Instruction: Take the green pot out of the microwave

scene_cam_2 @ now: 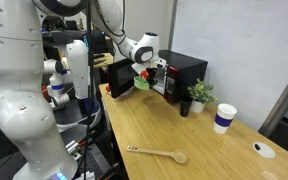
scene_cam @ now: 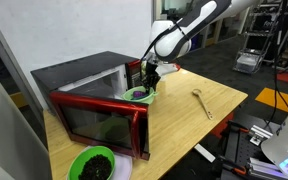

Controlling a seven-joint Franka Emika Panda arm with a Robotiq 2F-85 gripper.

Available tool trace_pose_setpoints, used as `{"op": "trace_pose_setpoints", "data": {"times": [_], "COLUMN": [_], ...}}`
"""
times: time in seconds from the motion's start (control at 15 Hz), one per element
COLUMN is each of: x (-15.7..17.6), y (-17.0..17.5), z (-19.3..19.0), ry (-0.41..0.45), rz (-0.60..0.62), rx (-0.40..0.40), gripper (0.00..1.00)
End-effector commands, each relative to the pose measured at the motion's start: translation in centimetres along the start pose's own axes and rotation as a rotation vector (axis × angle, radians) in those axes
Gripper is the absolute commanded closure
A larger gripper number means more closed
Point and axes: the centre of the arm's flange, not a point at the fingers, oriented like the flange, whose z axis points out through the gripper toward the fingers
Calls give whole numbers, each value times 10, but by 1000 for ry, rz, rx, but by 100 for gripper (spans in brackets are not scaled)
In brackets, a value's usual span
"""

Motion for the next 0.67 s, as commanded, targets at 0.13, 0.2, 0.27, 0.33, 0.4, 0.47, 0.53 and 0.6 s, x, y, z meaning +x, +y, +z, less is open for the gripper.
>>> {"op": "trace_pose_setpoints", "data": {"times": [0.13,0.2,0.27,0.33,0.4,0.47,0.53,0.6], "x": [-33,-38,-40,-43,-46,-49,-53,-54], "y": [50,59,67,75,82,90,97,104], "z": [-24,-24,-24,-24,-23,-21,-18,-17], "ry": [3,3,3,4,9,6,9,19], "rz": [-81,-92,-99,-107,-111,-122,-133,-138], "rx": [-9,-11,-11,-11,-13,-14,-18,-20], "gripper": [98,98,98,98,98,98,98,98]}}
